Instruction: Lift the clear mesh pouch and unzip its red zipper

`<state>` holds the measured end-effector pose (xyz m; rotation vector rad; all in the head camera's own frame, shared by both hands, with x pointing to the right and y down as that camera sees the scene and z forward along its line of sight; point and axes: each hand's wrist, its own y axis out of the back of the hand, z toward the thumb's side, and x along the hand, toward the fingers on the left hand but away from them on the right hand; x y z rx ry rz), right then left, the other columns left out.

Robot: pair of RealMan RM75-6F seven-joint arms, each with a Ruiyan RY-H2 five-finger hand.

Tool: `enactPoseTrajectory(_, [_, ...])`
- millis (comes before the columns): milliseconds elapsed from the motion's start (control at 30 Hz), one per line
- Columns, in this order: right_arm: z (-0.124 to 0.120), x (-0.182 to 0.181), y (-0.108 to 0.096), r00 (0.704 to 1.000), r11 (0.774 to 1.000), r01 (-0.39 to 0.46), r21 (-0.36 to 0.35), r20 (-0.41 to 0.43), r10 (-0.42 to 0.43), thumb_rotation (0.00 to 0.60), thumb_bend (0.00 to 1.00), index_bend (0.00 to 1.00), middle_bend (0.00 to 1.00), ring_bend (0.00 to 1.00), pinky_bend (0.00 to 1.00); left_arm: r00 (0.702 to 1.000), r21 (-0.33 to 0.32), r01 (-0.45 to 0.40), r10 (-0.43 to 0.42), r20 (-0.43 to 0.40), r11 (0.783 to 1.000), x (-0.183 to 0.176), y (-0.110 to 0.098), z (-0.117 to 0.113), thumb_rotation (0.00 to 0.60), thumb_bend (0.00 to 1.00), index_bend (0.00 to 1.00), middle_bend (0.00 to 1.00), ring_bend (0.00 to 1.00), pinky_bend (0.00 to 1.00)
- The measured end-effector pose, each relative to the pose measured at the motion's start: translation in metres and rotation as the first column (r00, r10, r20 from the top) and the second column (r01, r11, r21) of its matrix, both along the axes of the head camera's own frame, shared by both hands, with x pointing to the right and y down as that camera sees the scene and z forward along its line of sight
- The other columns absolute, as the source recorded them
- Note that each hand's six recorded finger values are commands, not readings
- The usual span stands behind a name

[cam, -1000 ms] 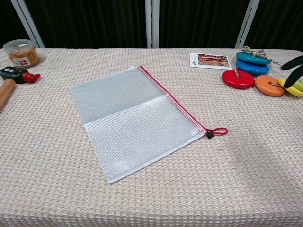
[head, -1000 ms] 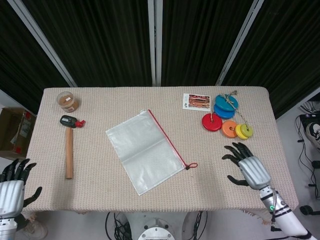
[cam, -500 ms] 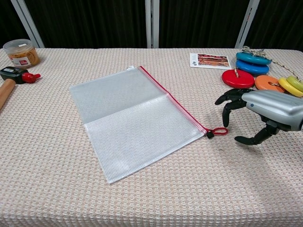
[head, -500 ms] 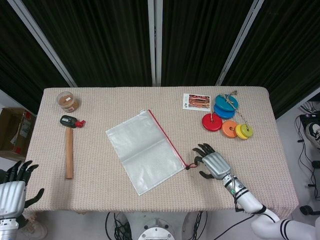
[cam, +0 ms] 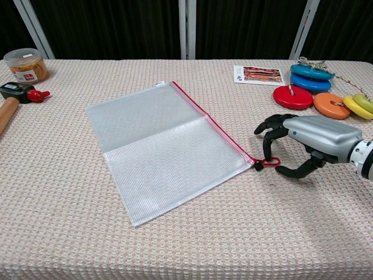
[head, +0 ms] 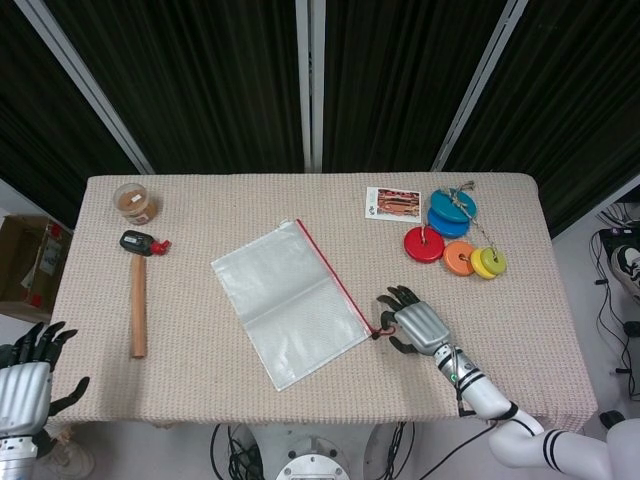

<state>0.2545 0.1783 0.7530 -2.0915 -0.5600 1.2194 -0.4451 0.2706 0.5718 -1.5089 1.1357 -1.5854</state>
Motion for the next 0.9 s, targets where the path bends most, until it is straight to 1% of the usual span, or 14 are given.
enactPoseTrajectory(200, [0.004, -0.004, 0.002, 1.0, 1.0, 0.008, -0.007, -0.004, -0.008, 0.6, 0.33, 0.51, 0.15, 0.0, 0.05, 1.0, -0.002, 0.012, -0.012, -0.013, 1.0, -0.002, 0.002, 0.0, 0.6, 0.21, 0.2, 0.13, 0.04, 0.13])
enactPoseTrajectory(300, [0.006, -0.006, 0.001, 1.0, 1.0, 0.001, -0.002, 0.0, -0.001, 0.6, 0.38, 0.57, 0.18, 0.0, 0.05, 1.0, -0.002, 0.013, -0.013, -0.018, 1.0, -0.003, 0.002, 0.001, 0.6, 0.21, 0.2, 0.13, 0.04, 0.13])
enactPoseTrajectory(333, [0.006, -0.006, 0.001, 1.0, 1.0, -0.002, 0.002, 0.002, 0.002, 0.6, 0.41, 0.6, 0.19, 0.0, 0.05, 1.0, -0.001, 0.012, -0.012, -0.02, 1.0, -0.002, 0.002, 0.001, 0.6, 0.21, 0.2, 0.13, 0.04, 0.13])
enactPoseTrajectory(433, [0.004, -0.008, -0.001, 1.0, 1.0, -0.013, 0.023, 0.013, 0.013, 0.6, 0.48, 0.66, 0.23, 0.0, 0.05, 1.0, 0.007, 0.004, -0.004, -0.027, 1.0, -0.001, 0.0, 0.0, 0.6, 0.19, 0.2, 0.13, 0.04, 0.13])
enactPoseTrajectory(533, [0.0, -0.008, -0.005, 0.999, 0.998, -0.027, 0.052, 0.024, 0.026, 0.6, 0.51, 0.7, 0.24, 0.0, 0.06, 0.999, 0.02, -0.007, 0.008, -0.034, 1.0, 0.001, -0.004, -0.001, 0.6, 0.18, 0.2, 0.13, 0.04, 0.13])
enactPoseTrajectory(600, [-0.005, -0.008, -0.008, 0.999, 0.997, -0.032, 0.072, 0.032, 0.03, 0.6, 0.51, 0.7, 0.24, 0.0, 0.05, 0.999, 0.027, -0.017, 0.018, -0.042, 0.999, 0.004, -0.007, -0.002, 0.6, 0.16, 0.2, 0.13, 0.04, 0.13])
enactPoseTrajectory(700, [-0.016, -0.011, -0.013, 0.998, 0.995, -0.03, 0.096, 0.052, 0.025, 0.6, 0.51, 0.71, 0.24, 0.0, 0.05, 0.996, 0.044, -0.029, 0.033, -0.079, 0.999, 0.012, -0.013, -0.003, 0.6, 0.15, 0.2, 0.13, 0.04, 0.13])
enactPoseTrajectory(800, [-0.031, -0.018, -0.018, 0.997, 0.993, -0.016, 0.118, 0.081, 0.007, 0.6, 0.51, 0.71, 0.24, 0.0, 0.05, 0.989, 0.06, -0.043, 0.051, -0.142, 0.997, 0.026, -0.023, -0.004, 0.6, 0.15, 0.21, 0.13, 0.05, 0.14])
enactPoseTrajectory(900, [-0.052, -0.029, -0.024, 0.993, 0.99, 0.003, 0.141, 0.119, -0.02, 0.6, 0.51, 0.71, 0.22, 0.0, 0.05, 0.969, 0.071, -0.075, 0.089, -0.231, 0.995, 0.046, -0.035, -0.006, 0.6, 0.17, 0.24, 0.14, 0.06, 0.14])
